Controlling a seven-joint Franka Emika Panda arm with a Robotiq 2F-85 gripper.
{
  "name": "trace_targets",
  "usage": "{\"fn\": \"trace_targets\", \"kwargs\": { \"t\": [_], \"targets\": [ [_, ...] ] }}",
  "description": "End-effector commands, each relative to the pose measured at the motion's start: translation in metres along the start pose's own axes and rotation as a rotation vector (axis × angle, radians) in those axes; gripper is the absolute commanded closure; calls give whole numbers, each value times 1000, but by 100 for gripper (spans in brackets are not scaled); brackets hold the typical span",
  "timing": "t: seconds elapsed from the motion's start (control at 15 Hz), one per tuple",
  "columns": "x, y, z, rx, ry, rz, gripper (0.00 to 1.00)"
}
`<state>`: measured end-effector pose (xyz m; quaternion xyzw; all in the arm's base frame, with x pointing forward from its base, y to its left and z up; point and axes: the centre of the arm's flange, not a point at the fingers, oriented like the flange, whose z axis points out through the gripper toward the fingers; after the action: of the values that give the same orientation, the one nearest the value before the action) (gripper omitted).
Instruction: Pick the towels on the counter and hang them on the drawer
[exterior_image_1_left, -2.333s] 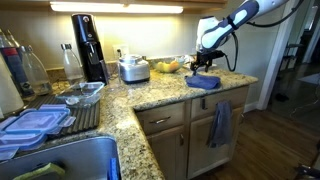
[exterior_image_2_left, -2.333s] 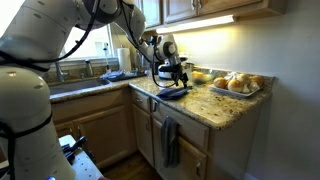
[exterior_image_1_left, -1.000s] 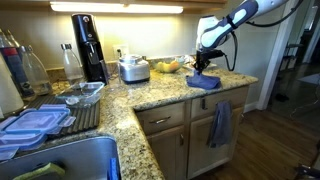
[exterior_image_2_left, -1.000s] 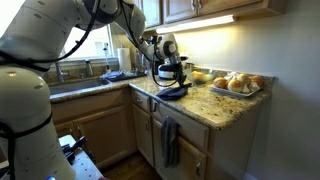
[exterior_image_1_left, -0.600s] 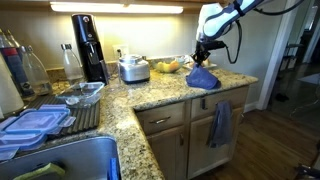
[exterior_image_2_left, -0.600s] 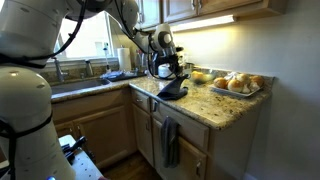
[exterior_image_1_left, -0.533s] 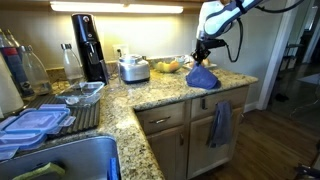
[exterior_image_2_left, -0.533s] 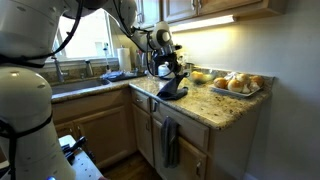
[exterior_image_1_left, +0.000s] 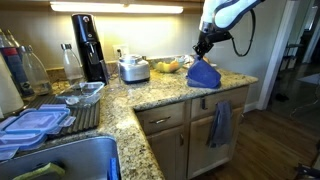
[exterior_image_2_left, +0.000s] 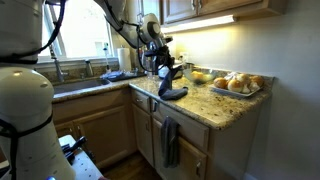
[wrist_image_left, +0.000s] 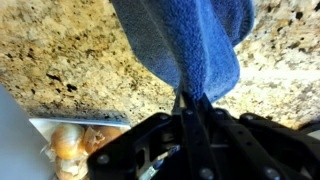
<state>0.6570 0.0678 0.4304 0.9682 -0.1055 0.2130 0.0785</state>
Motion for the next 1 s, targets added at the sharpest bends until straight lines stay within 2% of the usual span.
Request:
{"fn": "trace_targets", "kwargs": {
  "t": [0.0, 0.2, 0.27, 0.4, 0.73, 0.8, 0.93],
  "targets": [
    [-48, -10, -23, -14, 86, -3, 93],
    [-70, -26, -27, 4, 124, -11, 94],
    [-38, -28, -13, -3, 88, -26, 92],
    [-49, -35, -14, 3, 93, -29, 92],
    [-51, -35, -14, 5, 93, -29, 92],
    [-51, -35, -14, 5, 93, -29, 95],
    [-70, -35, -30, 6, 103, -58, 95]
  ]
}}
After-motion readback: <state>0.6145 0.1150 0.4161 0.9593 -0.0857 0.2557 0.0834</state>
